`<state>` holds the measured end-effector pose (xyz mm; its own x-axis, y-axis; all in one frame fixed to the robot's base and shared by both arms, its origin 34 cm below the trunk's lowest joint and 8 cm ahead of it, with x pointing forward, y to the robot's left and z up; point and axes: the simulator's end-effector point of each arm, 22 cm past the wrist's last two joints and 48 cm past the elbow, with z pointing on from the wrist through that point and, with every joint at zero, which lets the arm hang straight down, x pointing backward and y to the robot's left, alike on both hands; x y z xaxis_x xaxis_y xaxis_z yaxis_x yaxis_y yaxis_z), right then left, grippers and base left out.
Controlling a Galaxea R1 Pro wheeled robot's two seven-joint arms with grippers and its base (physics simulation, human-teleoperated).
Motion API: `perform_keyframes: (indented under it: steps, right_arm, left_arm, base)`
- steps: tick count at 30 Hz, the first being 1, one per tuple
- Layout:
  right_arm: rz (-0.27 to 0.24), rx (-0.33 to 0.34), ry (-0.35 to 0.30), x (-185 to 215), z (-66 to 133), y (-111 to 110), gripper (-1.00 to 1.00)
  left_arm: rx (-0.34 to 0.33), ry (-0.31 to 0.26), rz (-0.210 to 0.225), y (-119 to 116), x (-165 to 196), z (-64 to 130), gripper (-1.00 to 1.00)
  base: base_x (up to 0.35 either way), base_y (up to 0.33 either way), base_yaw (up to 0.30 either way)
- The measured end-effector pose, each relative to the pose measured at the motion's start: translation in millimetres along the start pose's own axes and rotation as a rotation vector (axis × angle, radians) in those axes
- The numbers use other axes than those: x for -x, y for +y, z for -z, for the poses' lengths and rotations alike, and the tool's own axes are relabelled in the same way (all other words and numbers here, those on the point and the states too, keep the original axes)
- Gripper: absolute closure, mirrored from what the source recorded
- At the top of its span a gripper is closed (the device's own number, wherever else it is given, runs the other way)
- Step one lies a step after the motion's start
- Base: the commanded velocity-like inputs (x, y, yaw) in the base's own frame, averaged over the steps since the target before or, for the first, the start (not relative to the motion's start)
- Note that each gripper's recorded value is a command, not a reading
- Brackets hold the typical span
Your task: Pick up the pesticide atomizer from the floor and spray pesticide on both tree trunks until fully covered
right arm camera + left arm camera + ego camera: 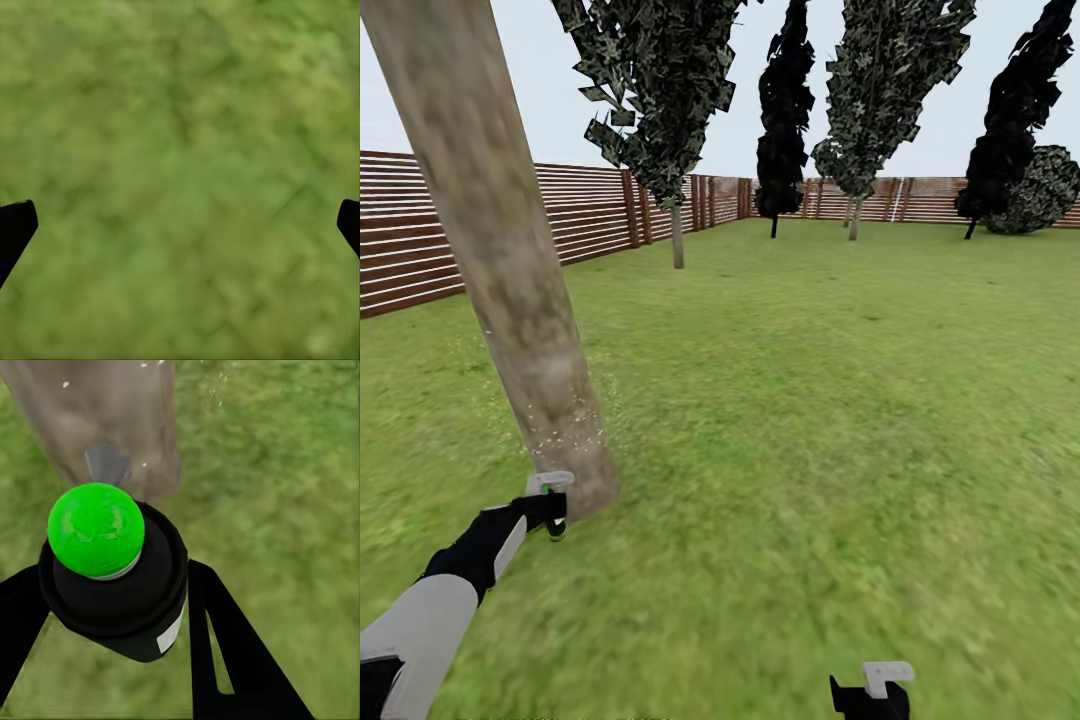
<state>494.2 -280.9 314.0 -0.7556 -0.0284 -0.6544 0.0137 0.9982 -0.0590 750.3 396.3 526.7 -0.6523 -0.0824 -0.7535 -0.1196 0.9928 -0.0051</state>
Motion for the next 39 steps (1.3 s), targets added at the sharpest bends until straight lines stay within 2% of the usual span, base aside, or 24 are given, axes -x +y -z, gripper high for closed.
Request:
perform_keyframes:
  steps: [3,5,6,7,8,9,11,12,13,14,17,19,20,21,22,23,24,25,27,30,31,32,36,39]
  right_arm:
    - [0.0,0.0,0.0,-0.1,0.0,-0.2,-1.0]
    - [0.001,0.0,0.0,0.0,0.0,-0.2,-1.0]
    - [0.0,0.0,0.0,-0.1,-0.1,-0.2,-1.0]
    - [0.0,0.0,0.0,-0.1,-0.1,0.0,-1.0]
    - [0.001,0.0,0.0,-0.1,-0.1,-0.1,-1.0]
    - [0.001,0.0,0.0,-0.1,-0.1,-0.1,-1.0]
    - [0.001,0.0,0.001,-0.2,0.0,-0.3,-1.0]
    - [0.001,0.0,0.0,-0.1,0.0,-0.3,-1.0]
    - [0.0,0.0,0.0,0.0,0.1,-0.4,-1.0]
    - [0.001,0.0,0.0,-0.1,0.0,-0.3,-1.0]
    - [0.001,0.0,0.0,-0.1,0.0,-0.1,-1.0]
    - [0.001,0.001,0.0,-0.1,-0.1,0.2,-1.0]
    - [0.001,0.0,0.0,-0.1,0.0,-0.1,-1.0]
    - [0.0,0.0,0.001,-0.2,0.0,-0.2,-1.0]
    - [0.0,0.0,0.001,-0.2,0.0,-0.1,-1.0]
    - [0.0,0.0,0.0,-0.1,0.0,-0.1,-1.0]
    - [0.001,0.0,0.0,-0.1,0.0,-0.1,-1.0]
    - [0.001,0.0,0.0,-0.1,0.0,-0.2,-1.0]
    - [0.001,0.0,0.0,-0.1,0.0,0.0,-1.0]
    - [0.001,0.001,0.001,-0.2,0.0,0.2,-1.0]
    - [0.001,0.001,0.001,-0.2,0.0,0.2,-1.0]
    - [0.001,0.0,0.001,-0.3,0.0,0.1,-1.0]
    - [0.0,0.0,0.001,-0.2,0.0,-0.3,-1.0]
    - [0.0,0.0,0.0,0.0,0.0,-0.3,-1.0]
  left_arm:
    - [0.059,-0.022,0.008,5.6,16.0,1.1,1.0]
    - [0.078,-0.084,0.013,15.2,45.2,8.8,1.0]
    - [0.09,-0.1,0.034,24.4,51.7,11.9,1.0]
    - [0.122,-0.11,0.08,49.7,54.7,17.1,1.0]
    - [0.158,-0.092,0.099,79.6,53.3,23.1,1.0]
    - [0.167,-0.079,0.108,89.0,52.7,25.3,1.0]
    - [0.155,-0.063,0.111,83.3,51.3,24.2,1.0]
    - [0.117,-0.044,0.126,58.5,68.5,30.6,1.0]
    - [0.09,-0.064,0.128,40.1,91.5,40.7,1.0]
    - [0.082,-0.073,0.124,32.4,103.2,47.6,1.0]
    - [0.096,-0.068,0.114,38.5,114.3,59.2,1.0]
    - [0.113,-0.082,0.105,53.4,122.1,65.3,1.0]
    - [0.094,-0.087,0.096,52.0,125.3,66.6,1.0]
    - [0.059,-0.082,0.068,39.6,125.6,65.4,1.0]
    - [-0.009,-0.037,-0.033,4.2,118.6,62.3,1.0]
    - [-0.049,-0.025,-0.106,-23.2,123.1,68.1,1.0]
    - [-0.047,-0.016,-0.132,-29.3,126.4,73.5,1.0]
    - [-0.052,0.003,-0.139,-34.9,129.5,82.0,1.0]
    - [-0.041,-0.001,-0.15,-34.3,140.2,94.5,1.0]
    - [0.043,-0.003,-0.167,16.9,148.2,103.8,1.0]
    - [0.062,-0.004,-0.17,29.5,150.1,106.3,1.0]
    - [0.058,-0.003,-0.164,31.8,149.6,107.0,1.0]
    - [0.008,0.008,-0.154,1.3,147.3,106.8,1.0]
    - [0.004,-0.025,-0.167,-7.3,156.5,117.1,1.0]
  base:
    - [0.0,0.0,0.003]
    - [0.0,0.0,0.0]
    - [0.0,0.0,0.0]
    - [0.0,0.0,0.0]
    - [0.0,0.0,0.0]
    - [0.0,0.0,0.0]
    - [0.0,0.0,0.0]
    - [0.0,0.0,0.0]
    - [0.0,0.0,0.0]
    - [0.0,0.0,0.0]
    - [0.0,0.0,0.0]
    - [0.0,0.0,0.0]
    - [0.0,0.0,0.0]
    - [0.0,0.0,0.0]
    - [0.0,0.0,0.0]
    - [0.0,0.0,0.0]
    - [0.0,0.0,0.0]
    - [0.0,0.0,0.0]
    - [0.0,0.0,0.0]
    - [0.0,0.0,0.0]
    - [0.0,0.0,0.0]
    - [0.0,0.0,0.0]
    - [0.0,0.0,0.0]
    - [0.098,0.0,0.0]
